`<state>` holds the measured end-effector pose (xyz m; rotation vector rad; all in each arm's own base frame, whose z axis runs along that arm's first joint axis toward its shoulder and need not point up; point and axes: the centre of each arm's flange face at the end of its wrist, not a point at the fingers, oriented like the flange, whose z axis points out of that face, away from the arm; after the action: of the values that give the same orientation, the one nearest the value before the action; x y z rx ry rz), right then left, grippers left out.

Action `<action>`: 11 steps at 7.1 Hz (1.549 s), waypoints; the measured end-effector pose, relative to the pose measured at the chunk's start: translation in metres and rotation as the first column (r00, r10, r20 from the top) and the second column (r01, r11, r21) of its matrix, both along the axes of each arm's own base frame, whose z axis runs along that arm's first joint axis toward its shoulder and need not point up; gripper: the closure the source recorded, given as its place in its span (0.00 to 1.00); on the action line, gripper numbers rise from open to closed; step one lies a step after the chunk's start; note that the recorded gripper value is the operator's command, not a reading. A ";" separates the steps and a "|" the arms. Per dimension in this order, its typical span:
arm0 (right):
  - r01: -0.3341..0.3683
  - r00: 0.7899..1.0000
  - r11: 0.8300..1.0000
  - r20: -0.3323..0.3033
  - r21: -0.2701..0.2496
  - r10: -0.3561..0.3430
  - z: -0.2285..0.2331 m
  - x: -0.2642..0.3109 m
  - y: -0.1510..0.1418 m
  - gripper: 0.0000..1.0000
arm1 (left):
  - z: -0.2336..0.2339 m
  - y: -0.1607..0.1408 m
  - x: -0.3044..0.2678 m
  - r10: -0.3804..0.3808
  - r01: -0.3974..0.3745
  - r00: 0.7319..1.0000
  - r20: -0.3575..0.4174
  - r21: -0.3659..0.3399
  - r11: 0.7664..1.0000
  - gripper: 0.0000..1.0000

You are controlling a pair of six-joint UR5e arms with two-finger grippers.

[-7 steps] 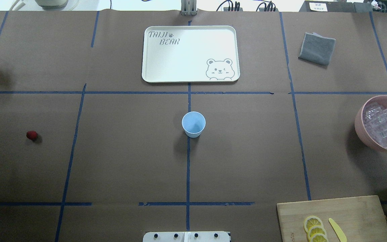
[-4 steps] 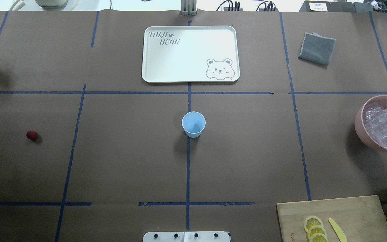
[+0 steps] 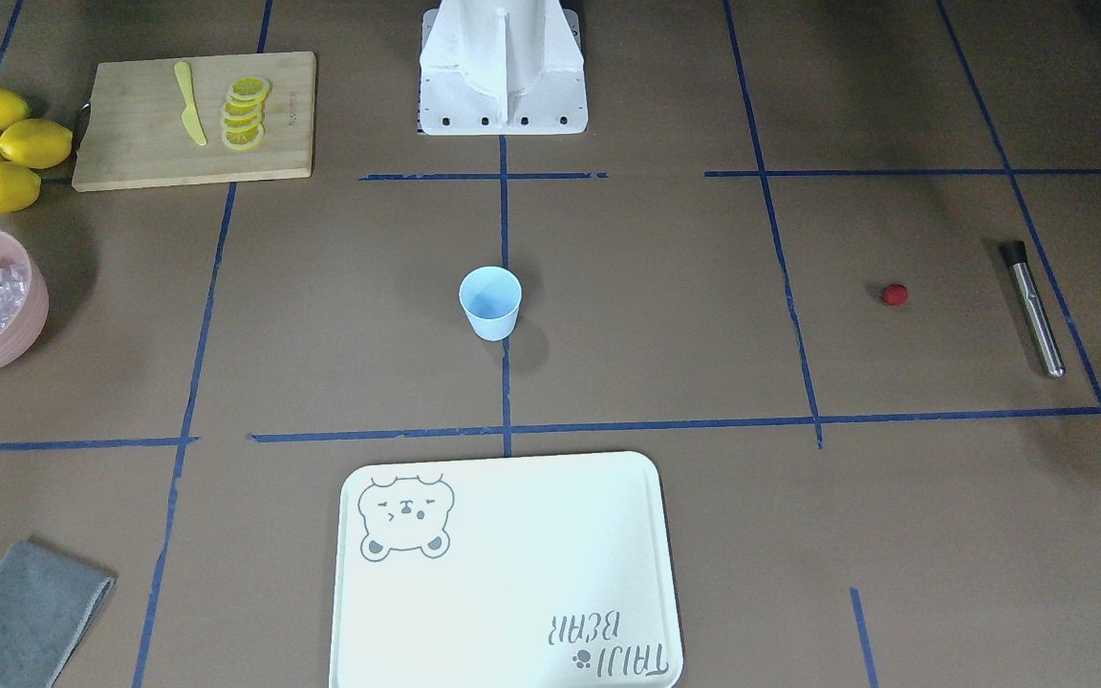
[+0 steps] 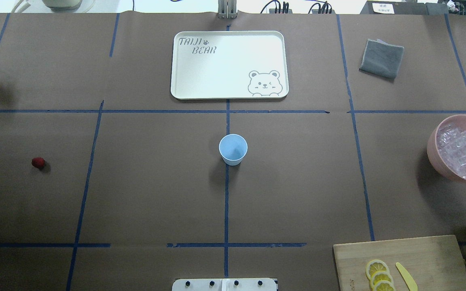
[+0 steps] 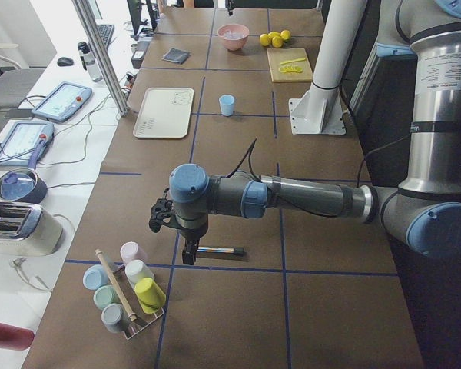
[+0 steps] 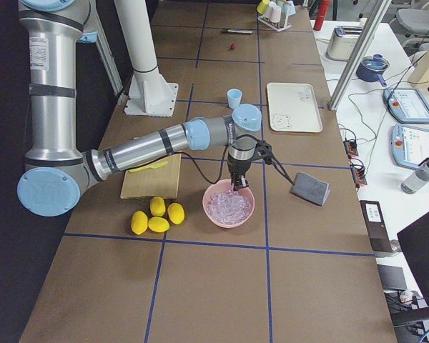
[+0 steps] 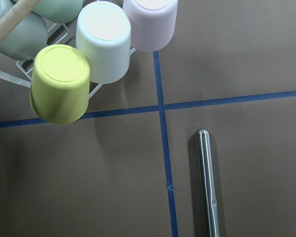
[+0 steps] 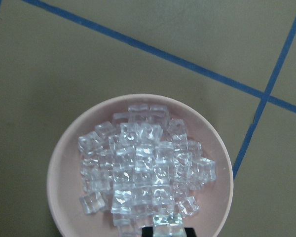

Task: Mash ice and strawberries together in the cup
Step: 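Carry the ice cube with the right gripper over the blue cup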

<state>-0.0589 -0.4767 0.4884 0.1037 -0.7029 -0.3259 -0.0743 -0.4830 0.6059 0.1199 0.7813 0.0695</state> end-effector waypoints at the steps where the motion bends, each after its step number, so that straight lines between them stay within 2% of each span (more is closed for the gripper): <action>1: -0.031 0.999 0.999 0.026 -0.009 0.031 -0.038 -0.024 -0.021 1.00 | 0.000 0.000 0.000 0.000 0.000 1.000 0.000 -0.001 1.000 0.00; 3: -0.085 0.992 0.995 0.091 -0.059 0.090 -0.135 -0.119 -0.043 1.00 | 0.001 0.000 0.000 0.001 -0.001 1.000 0.001 -0.001 1.000 0.00; 4: -0.102 0.987 0.990 0.114 -0.102 0.114 -0.182 -0.176 -0.039 1.00 | 0.001 0.000 0.000 0.001 -0.001 1.000 0.001 0.000 1.000 0.00; 6: -0.153 0.980 0.975 0.099 -0.159 0.170 -0.255 -0.293 -0.013 1.00 | 0.001 0.000 0.000 0.001 -0.001 1.000 0.001 -0.002 1.000 0.00; 9: -0.205 0.972 0.956 0.067 -0.211 0.224 -0.324 -0.428 0.015 1.00 | 0.001 0.000 0.000 0.000 0.000 1.000 0.001 -0.001 1.000 0.00; 11: -0.221 0.968 0.950 0.068 -0.220 0.241 -0.334 -0.480 0.029 1.00 | 0.001 0.000 0.000 0.000 0.000 1.000 0.001 -0.001 1.000 0.00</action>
<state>-0.5384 -0.4481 0.1543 -0.0010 -0.8068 -0.0201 -0.0744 -0.4825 0.6066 0.1190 0.7802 0.0697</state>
